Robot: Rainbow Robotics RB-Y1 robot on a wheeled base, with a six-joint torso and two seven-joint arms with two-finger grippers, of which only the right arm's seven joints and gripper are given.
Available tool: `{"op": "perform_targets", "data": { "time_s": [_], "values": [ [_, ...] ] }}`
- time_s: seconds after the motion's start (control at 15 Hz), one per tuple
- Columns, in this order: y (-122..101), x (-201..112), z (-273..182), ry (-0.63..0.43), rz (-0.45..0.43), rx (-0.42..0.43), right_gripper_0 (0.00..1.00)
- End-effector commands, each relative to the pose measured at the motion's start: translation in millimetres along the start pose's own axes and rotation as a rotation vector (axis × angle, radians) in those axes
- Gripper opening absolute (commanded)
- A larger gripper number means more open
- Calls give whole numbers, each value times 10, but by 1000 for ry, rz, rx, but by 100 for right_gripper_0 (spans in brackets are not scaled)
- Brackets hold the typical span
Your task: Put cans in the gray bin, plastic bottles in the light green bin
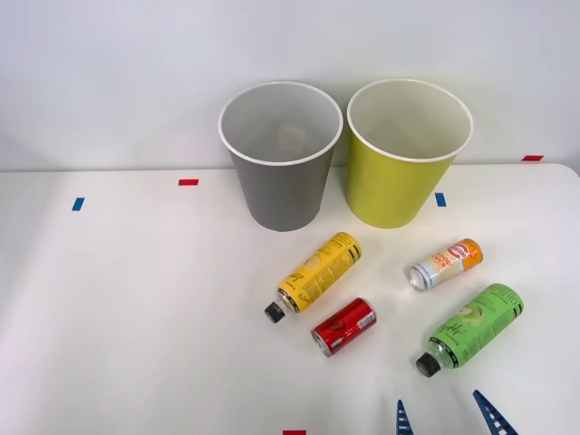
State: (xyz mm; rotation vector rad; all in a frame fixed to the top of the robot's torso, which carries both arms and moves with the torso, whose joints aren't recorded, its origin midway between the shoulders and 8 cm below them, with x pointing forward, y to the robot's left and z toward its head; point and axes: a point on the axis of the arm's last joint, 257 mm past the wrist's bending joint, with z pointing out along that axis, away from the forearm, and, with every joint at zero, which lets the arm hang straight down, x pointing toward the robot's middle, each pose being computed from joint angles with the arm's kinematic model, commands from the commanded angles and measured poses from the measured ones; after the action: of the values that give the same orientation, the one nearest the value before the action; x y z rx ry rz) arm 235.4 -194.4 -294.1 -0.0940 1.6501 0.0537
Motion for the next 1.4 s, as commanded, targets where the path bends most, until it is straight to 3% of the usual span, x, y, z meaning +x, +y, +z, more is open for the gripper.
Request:
{"op": "perform_targets", "data": {
  "time_s": [0.07, 1.4],
  "values": [
    [0, 0, 0, 0, 0, 0, 100],
    [0, 0, 0, 0, 0, 0, 100]
  ]
}}
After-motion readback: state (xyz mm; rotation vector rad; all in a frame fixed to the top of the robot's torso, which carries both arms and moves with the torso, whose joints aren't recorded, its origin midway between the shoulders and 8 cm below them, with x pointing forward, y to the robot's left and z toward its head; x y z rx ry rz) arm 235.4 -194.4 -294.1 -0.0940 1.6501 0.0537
